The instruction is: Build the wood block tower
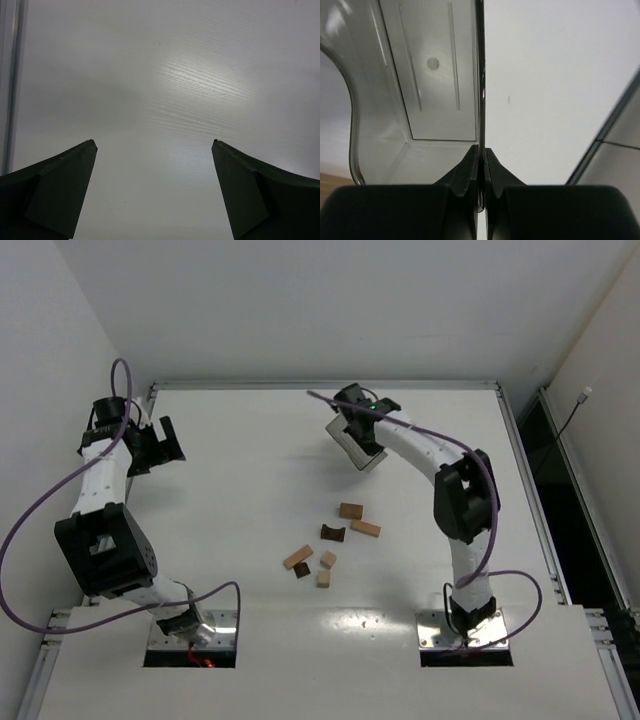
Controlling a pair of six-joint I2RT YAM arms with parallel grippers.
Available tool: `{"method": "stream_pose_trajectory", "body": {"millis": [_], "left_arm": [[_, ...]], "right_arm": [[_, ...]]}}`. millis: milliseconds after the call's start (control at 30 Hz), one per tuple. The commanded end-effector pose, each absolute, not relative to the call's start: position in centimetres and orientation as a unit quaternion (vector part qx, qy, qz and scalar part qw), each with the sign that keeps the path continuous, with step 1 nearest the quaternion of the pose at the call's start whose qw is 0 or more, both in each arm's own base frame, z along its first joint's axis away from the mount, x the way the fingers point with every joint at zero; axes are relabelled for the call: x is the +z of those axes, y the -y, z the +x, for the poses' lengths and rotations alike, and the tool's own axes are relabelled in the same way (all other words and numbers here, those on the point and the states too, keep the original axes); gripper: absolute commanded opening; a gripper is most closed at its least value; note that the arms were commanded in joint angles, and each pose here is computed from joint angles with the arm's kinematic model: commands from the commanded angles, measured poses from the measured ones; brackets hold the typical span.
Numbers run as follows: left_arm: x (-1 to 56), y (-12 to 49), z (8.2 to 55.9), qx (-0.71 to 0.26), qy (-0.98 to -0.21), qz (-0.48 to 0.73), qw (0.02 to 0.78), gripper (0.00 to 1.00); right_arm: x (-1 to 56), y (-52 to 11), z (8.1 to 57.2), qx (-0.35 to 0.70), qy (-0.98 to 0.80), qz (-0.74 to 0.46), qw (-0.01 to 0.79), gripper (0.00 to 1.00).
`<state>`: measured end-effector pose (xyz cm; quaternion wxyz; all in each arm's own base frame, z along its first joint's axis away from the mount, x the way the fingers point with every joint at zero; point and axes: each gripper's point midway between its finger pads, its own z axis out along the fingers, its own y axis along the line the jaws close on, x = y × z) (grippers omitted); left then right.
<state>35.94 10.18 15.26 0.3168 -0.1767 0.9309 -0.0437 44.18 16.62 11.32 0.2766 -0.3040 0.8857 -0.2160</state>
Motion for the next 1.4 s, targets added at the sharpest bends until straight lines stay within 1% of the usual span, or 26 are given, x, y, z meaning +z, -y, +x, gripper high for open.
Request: {"method": "stream_pose_trajectory", "body": {"millis": [0, 100, 133, 233, 267, 433, 633, 667, 700, 767, 933, 1100, 1167, 1267, 1300, 1333, 1367], "left_arm": [[16.2, -10.1, 36.6, -0.044, -0.926, -0.164, 0.337, 1.0], [15.8, -9.6, 36.7, -0.048, -0.928, -0.164, 0.331, 1.0], [15.8, -9.3, 36.8, -0.05, -0.929, -0.16, 0.33, 1.0], [15.3, -9.1, 37.2, -0.052, -0.932, -0.157, 0.324, 1.0], [15.6, -8.7, 37.5, -0.054, -0.931, -0.15, 0.328, 1.0], [15.5, -8.2, 38.5, -0.06, -0.932, -0.151, 0.325, 1.0], [15.3, -8.1, 38.7, -0.056, -0.936, -0.141, 0.317, 1.0], [15.7, -8.2, 38.9, -0.055, -0.935, -0.14, 0.322, 1.0], [15.6, -8.3, 38.7, -0.051, -0.936, -0.143, 0.317, 1.0], [15.5, -8.5, 38.7, -0.045, -0.938, -0.14, 0.314, 1.0], [15.9, -8.6, 39.0, -0.046, -0.939, -0.141, 0.31, 1.0], [15.5, -8.7, 39.3, -0.047, -0.941, -0.142, 0.304, 1.0], [15.5, -8.5, 39.4, -0.051, -0.941, -0.14, 0.305, 1.0], [15.1, -8.4, 39.4, -0.056, -0.943, -0.134, 0.301, 1.0], [15.2, -8.2, 39.5, -0.06, -0.942, -0.133, 0.301, 1.0], [15.3, -8.0, 39.2, -0.063, -0.943, -0.127, 0.302, 1.0], [14.9, -8.0, 39.2, -0.063, -0.943, -0.127, 0.302, 1.0]], "right_arm": [[10.3, -13.8, 43.2, -0.09, -0.945, -0.234, 0.209, 0.0], [10.5, -8.3, 45.3, -0.035, -0.964, -0.166, 0.206, 0.0], [10.7, -4.9, 46.1, -0.03, -0.97, -0.127, 0.206, 0.0], [11.0, -1.8, 47.5, 0.005, -0.971, -0.097, 0.217, 0.0], [10.9, 0.3, 47.7, 0.014, -0.973, -0.074, 0.219, 0.0], [10.9, 4.4, 49.7, 0.035, -0.969, -0.04, 0.241, 0.0], [8.2, 8.7, 52.5, 0.006, -0.965, -0.032, 0.259, 0.0], [8.6, 9.9, 53.4, -0.003, -0.96, -0.031, 0.277, 0.0], [7.4, 10.2, 53.7, -0.007, -0.963, -0.034, 0.268, 0.0], [7.2, 11.7, 54.5, -0.027, -0.961, -0.033, 0.274, 0.0], [3.8, 15.1, 55.2, -0.065, -0.965, -0.023, 0.252, 0.0], [2.9, 17.4, 54.9, -0.076, -0.966, -0.004, 0.246, 0.01], [2.7, 18.6, 54.6, -0.094, -0.966, 0.013, 0.24, 0.2], [2.5, 18.9, 54.0, -0.074, -0.969, 0.017, 0.236, 0.52], [2.6, 18.5, 53.8, -0.067, -0.97, 0.016, 0.234, 0.7], [2.8, 18.7, 53.5, -0.061, -0.97, 0.018, 0.236, 0.76], [4.5, 18.3, 53.9, -0.052, -0.966, 0.015, 0.253, 0.8]]}}
